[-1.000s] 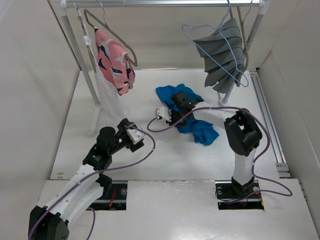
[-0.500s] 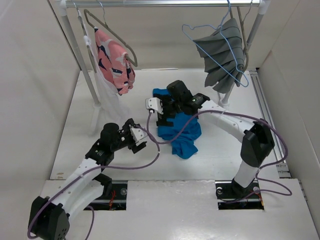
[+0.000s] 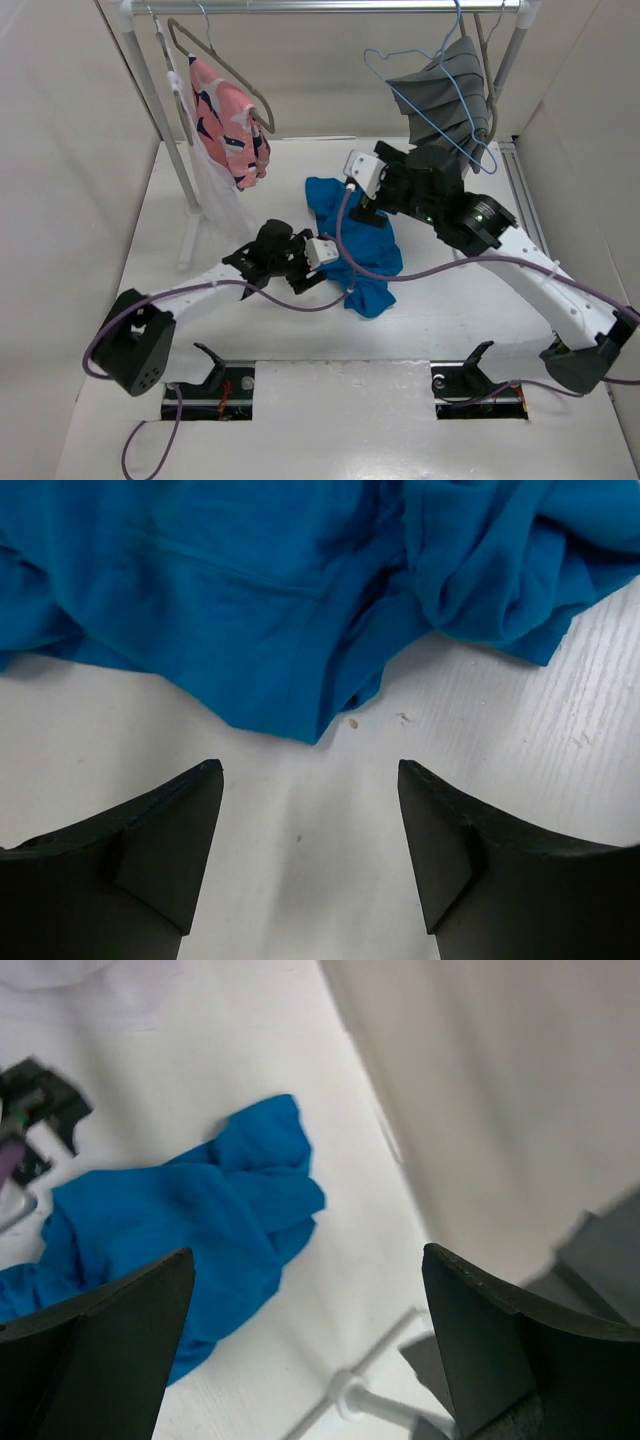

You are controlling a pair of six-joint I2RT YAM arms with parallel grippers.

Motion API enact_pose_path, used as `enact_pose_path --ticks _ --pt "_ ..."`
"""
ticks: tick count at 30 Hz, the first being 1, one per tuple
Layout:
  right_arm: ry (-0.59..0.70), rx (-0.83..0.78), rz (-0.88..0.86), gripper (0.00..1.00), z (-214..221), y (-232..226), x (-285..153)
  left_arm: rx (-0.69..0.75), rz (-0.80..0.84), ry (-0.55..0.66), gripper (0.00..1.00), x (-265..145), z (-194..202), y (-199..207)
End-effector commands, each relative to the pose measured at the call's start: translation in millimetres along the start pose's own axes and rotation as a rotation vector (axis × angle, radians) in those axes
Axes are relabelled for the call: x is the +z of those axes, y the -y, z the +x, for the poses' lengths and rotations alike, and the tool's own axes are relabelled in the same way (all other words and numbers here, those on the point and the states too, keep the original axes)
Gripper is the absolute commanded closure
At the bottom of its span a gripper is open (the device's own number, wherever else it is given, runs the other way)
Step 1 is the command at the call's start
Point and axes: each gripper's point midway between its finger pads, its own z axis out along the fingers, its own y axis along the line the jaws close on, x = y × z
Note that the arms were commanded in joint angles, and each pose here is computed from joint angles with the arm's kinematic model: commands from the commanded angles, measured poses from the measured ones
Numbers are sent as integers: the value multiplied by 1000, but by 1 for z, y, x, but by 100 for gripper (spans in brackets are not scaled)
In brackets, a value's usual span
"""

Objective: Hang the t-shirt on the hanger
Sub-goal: Grab a hanger with the right arm

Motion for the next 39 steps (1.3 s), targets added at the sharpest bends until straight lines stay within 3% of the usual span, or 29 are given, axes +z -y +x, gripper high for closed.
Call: enact_pose_path --ticks 1,9,15,28,30,31,33,39 --pt "-27 52 150 0 -7 29 -30 3 -82 -39 33 14 -7 -10" --pt "13 29 209 0 -18 43 -48 -56 -172 -88 33 35 7 -30" --pt "26 21 237 0 -21 49 -61 -52 -233 -92 38 39 8 -44" --pt "-18 12 278 0 -8 57 -70 73 -143 -129 26 55 7 -37" --pt "8 18 304 0 -10 62 -77 70 -137 -138 36 55 12 -34" --pt "26 17 297 0 -14 61 -76 68 -133 -146 64 56 15 -33" --pt "59 21 314 0 -18 68 -82 35 -140 -136 97 57 11 -34" --pt "247 13 302 0 -68 96 -120 -122 -54 -138 100 38 -16 -36"
